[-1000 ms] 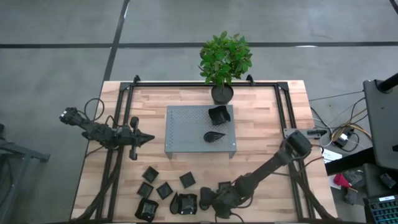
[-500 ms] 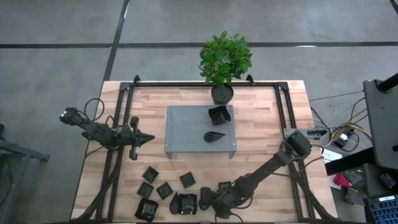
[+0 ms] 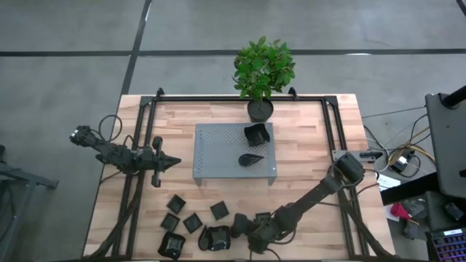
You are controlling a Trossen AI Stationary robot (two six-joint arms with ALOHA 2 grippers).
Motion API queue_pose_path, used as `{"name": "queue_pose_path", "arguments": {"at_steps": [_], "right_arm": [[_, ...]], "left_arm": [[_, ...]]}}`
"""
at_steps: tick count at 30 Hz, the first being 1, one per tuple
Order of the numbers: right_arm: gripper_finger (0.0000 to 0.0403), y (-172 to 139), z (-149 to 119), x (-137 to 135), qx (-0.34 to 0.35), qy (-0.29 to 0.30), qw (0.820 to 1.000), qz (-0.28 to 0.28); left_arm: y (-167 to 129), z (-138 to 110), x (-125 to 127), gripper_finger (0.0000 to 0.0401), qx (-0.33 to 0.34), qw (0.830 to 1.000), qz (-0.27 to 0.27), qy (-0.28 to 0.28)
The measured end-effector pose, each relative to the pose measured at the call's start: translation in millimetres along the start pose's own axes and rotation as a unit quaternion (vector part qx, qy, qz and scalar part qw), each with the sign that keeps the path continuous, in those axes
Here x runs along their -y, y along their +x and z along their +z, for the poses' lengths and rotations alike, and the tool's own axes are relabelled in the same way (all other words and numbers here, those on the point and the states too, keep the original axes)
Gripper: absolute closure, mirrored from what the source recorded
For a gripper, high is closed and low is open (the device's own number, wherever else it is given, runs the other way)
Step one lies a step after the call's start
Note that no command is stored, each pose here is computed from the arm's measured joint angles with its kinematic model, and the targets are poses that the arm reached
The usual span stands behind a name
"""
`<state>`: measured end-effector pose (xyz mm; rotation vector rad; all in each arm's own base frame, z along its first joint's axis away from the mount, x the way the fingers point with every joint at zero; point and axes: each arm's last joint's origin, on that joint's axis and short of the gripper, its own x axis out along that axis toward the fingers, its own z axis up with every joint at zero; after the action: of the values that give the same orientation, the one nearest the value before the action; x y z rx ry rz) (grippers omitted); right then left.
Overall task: Pick & Place Mini shaped plates
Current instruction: Stack the black drop-shaped plate on the black drop-shaped plates on the shelf
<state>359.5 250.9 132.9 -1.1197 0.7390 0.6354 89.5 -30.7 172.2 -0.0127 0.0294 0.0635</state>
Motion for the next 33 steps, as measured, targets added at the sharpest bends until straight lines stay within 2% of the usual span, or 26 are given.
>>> {"name": "queue_pose_path", "arguments": {"at_steps": [3,8,11,14,26,33], "right_arm": [[0.0394,-3,4,5,0.007,0.028,1.0,-0.007],[0.0394,-10,9,11,-0.008,0.033,0.999,0.007],[0.0395,-14,11,15,-0.022,0.066,0.997,0.015],[0.0395,-20,12,20,-0.05,0.104,0.993,0.008],[0.0395,-57,18,44,-0.146,0.175,0.974,0.01],[0.0395,-87,21,65,-0.19,0.183,0.964,-0.02]], "left_arm": [[0,0,0,0.0401,0.0,1.0,0.0,0.0],[0,0,0,0.0401,0.0,1.0,0.0,0.0],[0,0,0,0.0401,0.0,1.0,0.0,0.0],[0,0,0,0.0401,0.0,1.0,0.0,0.0],[0,0,0,0.0401,0.0,1.0,0.0,0.0],[0,0,0,0.0401,0.0,1.0,0.0,0.0]]}}
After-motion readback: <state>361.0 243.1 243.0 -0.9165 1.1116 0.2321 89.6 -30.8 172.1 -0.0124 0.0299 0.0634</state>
